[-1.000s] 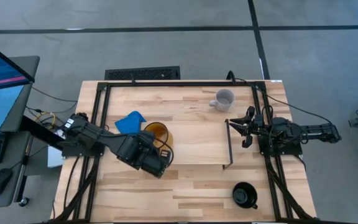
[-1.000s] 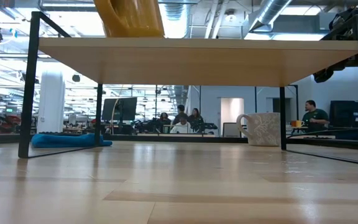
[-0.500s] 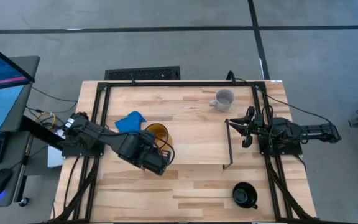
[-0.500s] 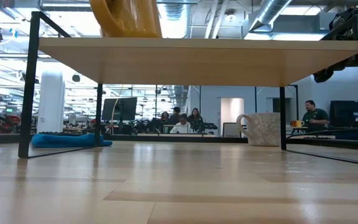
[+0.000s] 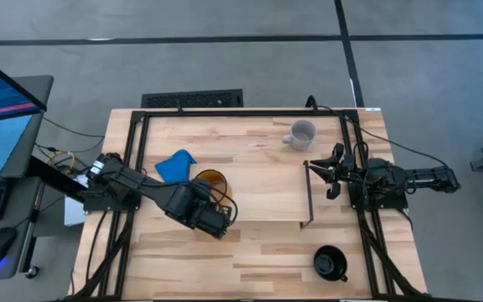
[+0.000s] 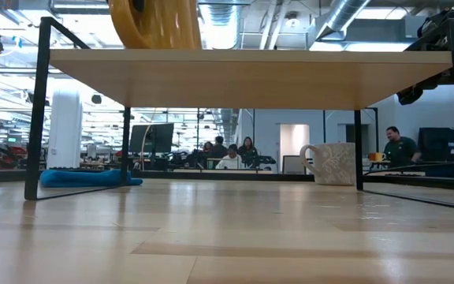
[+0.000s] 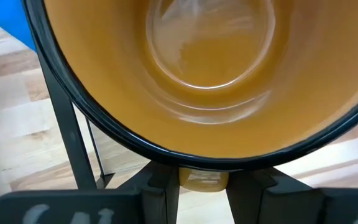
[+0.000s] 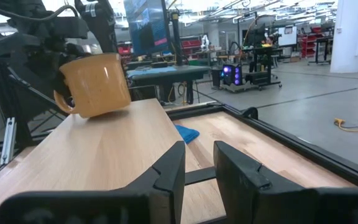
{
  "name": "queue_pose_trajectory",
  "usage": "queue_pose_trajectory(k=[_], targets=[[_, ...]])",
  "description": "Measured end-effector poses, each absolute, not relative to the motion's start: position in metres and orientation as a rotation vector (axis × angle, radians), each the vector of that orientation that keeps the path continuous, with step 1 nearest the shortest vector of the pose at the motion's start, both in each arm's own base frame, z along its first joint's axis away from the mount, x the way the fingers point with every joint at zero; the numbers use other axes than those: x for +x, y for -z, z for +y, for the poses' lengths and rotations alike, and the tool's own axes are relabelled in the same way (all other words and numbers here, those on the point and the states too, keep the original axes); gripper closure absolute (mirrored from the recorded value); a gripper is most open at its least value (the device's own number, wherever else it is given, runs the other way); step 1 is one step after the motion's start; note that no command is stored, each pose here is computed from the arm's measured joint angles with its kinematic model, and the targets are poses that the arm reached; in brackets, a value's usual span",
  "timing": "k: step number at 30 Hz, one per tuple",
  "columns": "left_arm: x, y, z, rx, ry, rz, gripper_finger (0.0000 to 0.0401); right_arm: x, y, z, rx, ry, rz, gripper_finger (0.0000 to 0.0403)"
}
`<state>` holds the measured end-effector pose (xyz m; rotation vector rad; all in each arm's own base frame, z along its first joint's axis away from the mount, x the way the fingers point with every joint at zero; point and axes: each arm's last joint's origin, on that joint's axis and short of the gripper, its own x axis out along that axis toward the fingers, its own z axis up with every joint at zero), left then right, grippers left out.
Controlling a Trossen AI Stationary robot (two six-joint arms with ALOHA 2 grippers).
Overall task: Stack small to large cups/mugs on shelf
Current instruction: Put the yellow cup on the shelf
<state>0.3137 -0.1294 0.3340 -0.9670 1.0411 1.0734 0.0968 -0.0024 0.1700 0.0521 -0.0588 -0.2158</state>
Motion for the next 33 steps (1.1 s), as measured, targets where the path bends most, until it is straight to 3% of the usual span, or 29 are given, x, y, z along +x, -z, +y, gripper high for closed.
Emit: queue_pose_trajectory(k=[33], targets=[[0.3149,-0.3303,-0.1285,-0.965,-1.074,1.087,0.0294,0.0969,-0.1699,-0.0024,0.052,0.216,-0.059,0.0296]])
